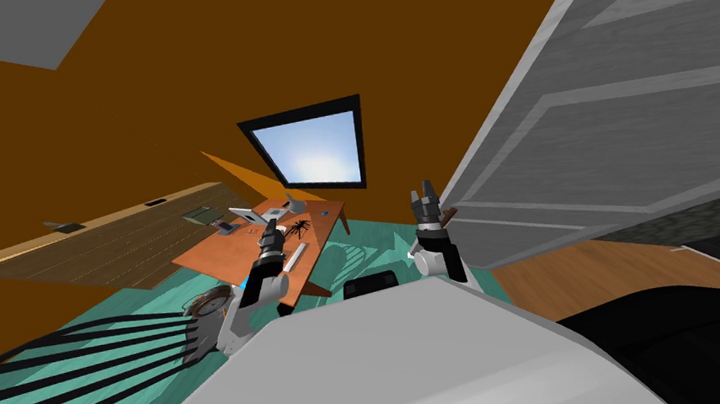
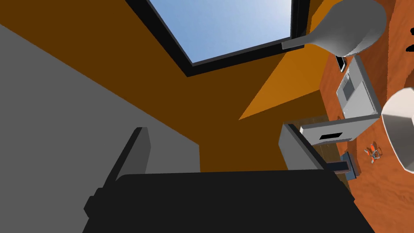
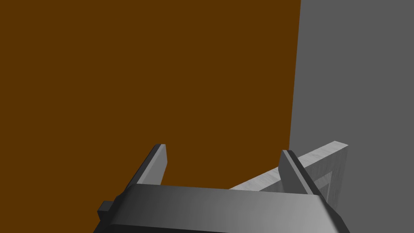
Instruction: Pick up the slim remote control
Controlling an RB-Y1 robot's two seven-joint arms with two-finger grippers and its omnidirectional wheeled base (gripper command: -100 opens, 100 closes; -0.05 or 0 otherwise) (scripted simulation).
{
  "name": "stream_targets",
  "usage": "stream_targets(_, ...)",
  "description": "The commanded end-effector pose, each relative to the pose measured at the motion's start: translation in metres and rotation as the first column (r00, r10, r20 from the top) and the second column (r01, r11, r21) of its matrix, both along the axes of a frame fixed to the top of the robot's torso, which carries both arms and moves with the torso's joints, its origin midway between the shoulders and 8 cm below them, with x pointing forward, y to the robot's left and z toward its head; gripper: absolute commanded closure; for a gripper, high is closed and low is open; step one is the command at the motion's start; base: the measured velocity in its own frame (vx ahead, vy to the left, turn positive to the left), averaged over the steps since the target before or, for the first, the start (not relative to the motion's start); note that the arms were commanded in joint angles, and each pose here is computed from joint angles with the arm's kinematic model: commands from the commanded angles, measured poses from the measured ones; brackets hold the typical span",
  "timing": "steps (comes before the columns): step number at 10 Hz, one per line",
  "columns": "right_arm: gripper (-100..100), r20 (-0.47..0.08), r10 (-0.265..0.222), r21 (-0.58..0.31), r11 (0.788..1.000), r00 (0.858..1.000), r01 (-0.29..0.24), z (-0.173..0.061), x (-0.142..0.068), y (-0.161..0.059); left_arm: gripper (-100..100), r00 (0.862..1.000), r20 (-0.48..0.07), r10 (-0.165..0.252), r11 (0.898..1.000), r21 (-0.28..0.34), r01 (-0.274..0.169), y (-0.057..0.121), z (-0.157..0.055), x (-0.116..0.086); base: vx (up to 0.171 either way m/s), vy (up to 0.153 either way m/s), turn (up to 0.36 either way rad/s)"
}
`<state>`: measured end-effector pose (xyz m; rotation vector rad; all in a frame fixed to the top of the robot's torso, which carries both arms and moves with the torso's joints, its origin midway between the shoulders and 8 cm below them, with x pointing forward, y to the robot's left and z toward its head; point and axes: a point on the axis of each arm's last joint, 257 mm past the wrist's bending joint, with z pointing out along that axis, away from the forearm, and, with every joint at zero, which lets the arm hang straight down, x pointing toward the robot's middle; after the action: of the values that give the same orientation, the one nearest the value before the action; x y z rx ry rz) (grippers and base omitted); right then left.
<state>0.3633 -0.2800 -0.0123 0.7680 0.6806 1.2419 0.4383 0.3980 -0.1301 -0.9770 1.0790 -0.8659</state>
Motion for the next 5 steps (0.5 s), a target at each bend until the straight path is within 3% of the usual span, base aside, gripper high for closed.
stream_targets(1, 0, 0.0, 0.0, 0.0, 1.0, 1.0, 0.0, 0.0, 0.0, 0.0, -100, 0.999, -0.05, 0.021, 0.999, -0.031, -0.023, 0.014, -0.016, 0.004, 0.006, -0.024, 0.0)
stream_targets(2, 0, 0.0, 0.0, 0.0, 1.0, 1.0, 0.0, 0.0, 0.0, 0.0, -100, 0.998, -0.059, 0.023, 0.999, -0.033, -0.025, 0.014, -0.018, 0.004, 0.005, -0.019, 0.001)
stream_targets(5, 0, 0.0, 0.0, 0.0, 1.0, 1.0, 0.0, 0.0, 0.0, 0.0, -100, 0.989, -0.137, 0.057, 0.993, -0.09, -0.07, 0.041, -0.044, 0.012, 0.008, -0.022, -0.001)
